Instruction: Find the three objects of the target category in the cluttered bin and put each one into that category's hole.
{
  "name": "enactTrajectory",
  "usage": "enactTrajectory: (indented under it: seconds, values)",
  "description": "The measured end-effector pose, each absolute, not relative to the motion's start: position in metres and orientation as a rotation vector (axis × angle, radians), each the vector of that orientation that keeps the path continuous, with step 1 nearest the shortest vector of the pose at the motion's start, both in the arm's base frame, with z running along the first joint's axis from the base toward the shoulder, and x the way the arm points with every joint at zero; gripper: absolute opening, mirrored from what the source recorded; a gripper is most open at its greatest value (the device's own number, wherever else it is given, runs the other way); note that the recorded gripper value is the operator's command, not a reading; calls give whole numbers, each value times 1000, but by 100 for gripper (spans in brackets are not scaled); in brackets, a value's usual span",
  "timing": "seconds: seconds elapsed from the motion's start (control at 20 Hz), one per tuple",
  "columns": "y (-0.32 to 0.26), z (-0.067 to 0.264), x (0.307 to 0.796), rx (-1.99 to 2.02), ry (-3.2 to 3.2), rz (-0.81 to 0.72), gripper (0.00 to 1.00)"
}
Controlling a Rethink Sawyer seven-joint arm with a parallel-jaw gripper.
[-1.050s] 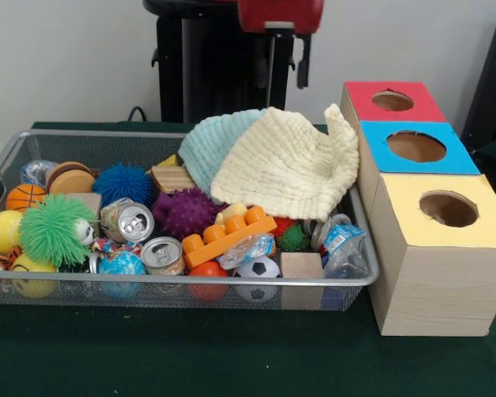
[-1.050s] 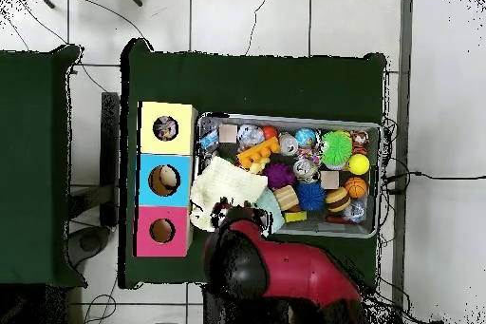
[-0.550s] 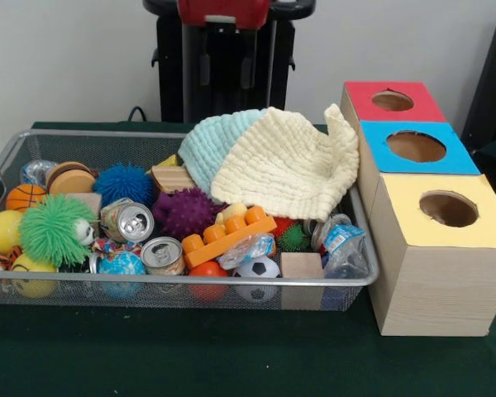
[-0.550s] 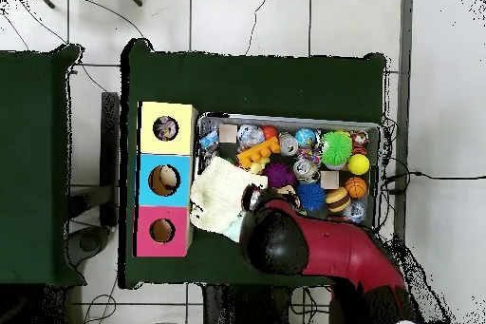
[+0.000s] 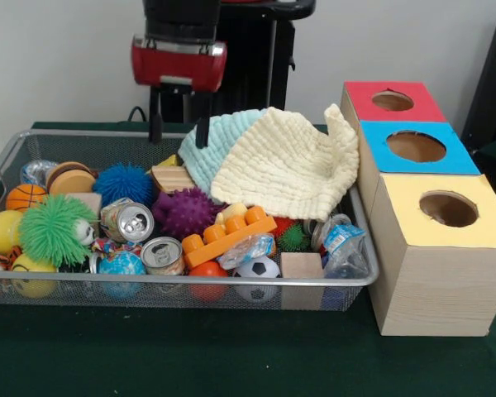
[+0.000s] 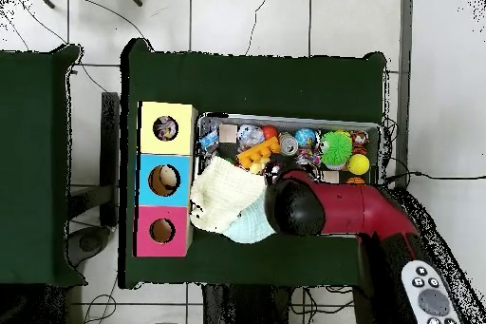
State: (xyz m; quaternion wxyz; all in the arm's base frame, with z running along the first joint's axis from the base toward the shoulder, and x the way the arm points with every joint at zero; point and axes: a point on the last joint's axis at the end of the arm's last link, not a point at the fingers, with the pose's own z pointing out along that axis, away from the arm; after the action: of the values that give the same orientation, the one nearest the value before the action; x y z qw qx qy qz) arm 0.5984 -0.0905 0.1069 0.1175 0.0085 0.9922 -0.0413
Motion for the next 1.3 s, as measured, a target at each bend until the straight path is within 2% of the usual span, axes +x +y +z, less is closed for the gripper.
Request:
enactTrajectory:
  seconds: [0.25,0.5,0.9,1.3]
  values:
    - [-113,54,603,-61,2907,-138,100]
    - [-118,18,603,-139,2901,-144,100]
    - [-117,-5,603,-188,2901,-129,100]
    - [-139,-28,602,-141,2905,-104,100]
